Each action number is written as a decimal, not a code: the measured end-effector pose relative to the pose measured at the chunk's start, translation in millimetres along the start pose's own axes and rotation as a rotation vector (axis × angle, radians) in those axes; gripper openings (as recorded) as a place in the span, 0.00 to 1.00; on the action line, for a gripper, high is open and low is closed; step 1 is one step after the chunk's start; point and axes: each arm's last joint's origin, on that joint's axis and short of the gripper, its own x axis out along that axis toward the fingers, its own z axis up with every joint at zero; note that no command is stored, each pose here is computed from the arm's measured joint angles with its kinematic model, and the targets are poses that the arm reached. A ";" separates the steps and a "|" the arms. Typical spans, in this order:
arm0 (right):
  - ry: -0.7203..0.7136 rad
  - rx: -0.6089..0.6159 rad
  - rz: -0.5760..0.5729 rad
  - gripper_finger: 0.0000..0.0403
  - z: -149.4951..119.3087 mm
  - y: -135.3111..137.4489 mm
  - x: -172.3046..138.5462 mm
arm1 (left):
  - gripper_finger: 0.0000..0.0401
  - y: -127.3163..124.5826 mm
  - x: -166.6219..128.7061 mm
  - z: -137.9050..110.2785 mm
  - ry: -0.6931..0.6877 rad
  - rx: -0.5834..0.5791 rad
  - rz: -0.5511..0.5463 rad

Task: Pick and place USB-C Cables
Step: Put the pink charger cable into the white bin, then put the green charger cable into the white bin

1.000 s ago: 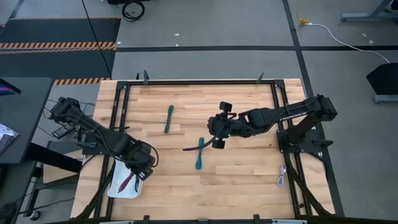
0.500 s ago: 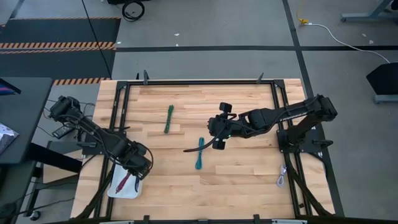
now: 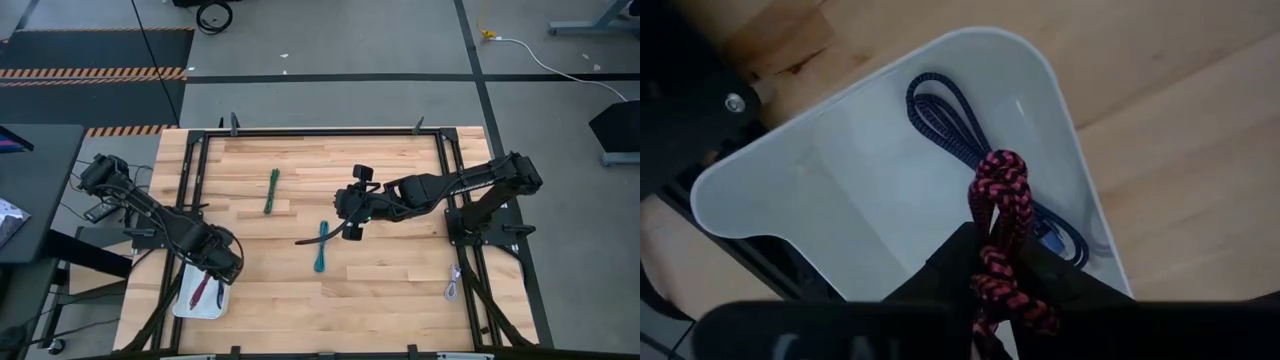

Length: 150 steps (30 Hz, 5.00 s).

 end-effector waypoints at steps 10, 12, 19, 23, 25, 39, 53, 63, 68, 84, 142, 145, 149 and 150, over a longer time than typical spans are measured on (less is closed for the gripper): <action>0.005 0.002 0.049 0.18 -0.2 1.5 0.1 | 0.38 0.2 0.0 0.0 0.000 0.000 0.002; 0.005 0.002 0.049 0.18 -0.3 1.6 0.1 | 0.44 0.3 0.0 0.0 0.000 0.001 0.003; 0.005 -0.005 0.049 0.18 -0.3 1.6 0.1 | 0.57 1.0 -0.9 6.3 -0.022 0.075 0.010; 0.008 -0.011 0.049 0.18 -0.6 1.6 0.1 | 0.59 1.2 -2.9 20.0 -0.043 0.121 0.005; 0.011 -0.013 0.049 0.18 -0.9 1.5 0.0 | 0.59 1.0 -4.8 27.3 -0.055 0.137 -0.002; 0.091 -0.053 0.138 0.18 -10.0 9.8 -4.3 | 0.57 -13.1 -53.5 77.0 -0.514 0.456 -0.010; 0.078 -0.059 0.192 0.18 -11.4 26.0 -14.2 | 0.49 4.0 -53.2 189.8 -0.688 0.141 0.015; 0.078 -0.079 0.209 0.18 -13.2 33.2 -19.1 | 0.49 20.8 -0.5 252.1 -0.427 0.092 0.050; 0.076 -0.086 0.215 0.18 -13.6 35.6 -20.8 | 0.49 29.6 3.0 264.7 -0.451 0.035 0.075; 0.075 -0.086 0.215 0.18 -13.5 35.6 -20.8 | 0.49 26.3 41.0 278.5 -0.325 0.037 0.099; 0.016 -0.151 0.227 0.18 -3.0 12.7 -4.3 | 0.07 -82.2 -61.4 13.0 -0.051 0.343 0.240; 0.018 -0.135 0.243 0.18 -3.1 13.6 -4.7 | 0.08 -82.3 -57.3 -11.5 -0.085 0.273 0.245; 0.019 -0.125 0.263 0.18 -3.3 15.8 -5.9 | 0.08 -78.5 -52.4 -44.0 -0.148 0.196 0.244; 0.018 -0.126 0.264 0.18 -3.3 16.4 -6.3 | 0.08 -77.1 -51.3 -51.2 -0.162 0.175 0.242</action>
